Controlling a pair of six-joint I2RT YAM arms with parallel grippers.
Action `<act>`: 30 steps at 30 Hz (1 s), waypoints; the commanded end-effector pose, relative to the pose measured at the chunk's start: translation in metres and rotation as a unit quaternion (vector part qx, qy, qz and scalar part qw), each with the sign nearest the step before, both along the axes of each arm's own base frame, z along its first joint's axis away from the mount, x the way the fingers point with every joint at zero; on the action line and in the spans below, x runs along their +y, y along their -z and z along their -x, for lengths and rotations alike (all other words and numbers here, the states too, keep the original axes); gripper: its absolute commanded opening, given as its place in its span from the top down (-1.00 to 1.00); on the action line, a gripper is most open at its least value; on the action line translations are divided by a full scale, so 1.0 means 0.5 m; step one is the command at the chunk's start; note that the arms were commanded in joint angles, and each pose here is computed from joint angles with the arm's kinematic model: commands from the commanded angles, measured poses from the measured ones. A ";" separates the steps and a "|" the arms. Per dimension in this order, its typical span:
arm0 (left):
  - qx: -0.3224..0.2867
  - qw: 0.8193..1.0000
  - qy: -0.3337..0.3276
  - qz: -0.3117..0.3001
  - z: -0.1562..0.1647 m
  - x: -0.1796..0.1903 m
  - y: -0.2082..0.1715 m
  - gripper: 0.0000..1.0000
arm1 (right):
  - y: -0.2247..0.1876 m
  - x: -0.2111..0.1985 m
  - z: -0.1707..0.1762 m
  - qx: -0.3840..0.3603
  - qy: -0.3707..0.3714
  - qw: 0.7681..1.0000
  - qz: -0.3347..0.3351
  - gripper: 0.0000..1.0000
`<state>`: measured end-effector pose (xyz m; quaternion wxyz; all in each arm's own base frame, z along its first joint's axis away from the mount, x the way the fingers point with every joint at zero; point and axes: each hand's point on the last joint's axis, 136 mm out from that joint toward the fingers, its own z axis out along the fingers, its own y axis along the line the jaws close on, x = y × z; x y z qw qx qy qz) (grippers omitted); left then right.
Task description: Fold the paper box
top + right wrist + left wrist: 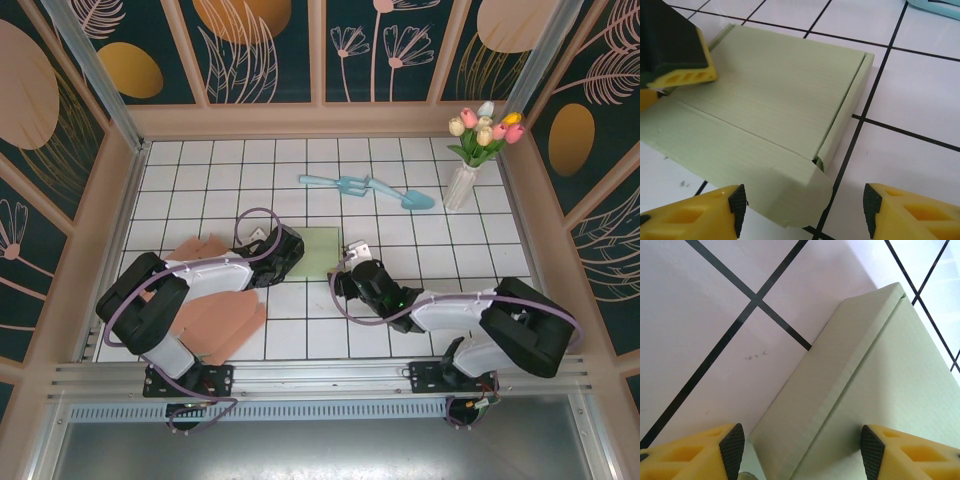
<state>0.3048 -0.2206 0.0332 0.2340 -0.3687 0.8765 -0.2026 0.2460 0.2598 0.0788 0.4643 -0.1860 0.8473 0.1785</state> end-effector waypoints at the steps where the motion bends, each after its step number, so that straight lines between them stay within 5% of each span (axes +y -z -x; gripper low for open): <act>1: 0.045 0.997 -0.003 -0.056 0.036 0.053 0.060 -0.29 | -0.030 -0.013 0.001 -0.002 0.027 0.999 -0.024 -0.30; 12: 0.047 0.998 0.000 -0.053 0.037 0.050 0.065 -0.29 | -0.013 0.011 0.022 0.079 0.020 0.993 -0.091 -0.06; 30: 0.047 0.998 0.001 -0.049 0.040 0.050 0.066 -0.28 | 0.013 0.060 0.018 0.112 -0.023 0.986 -0.124 -0.04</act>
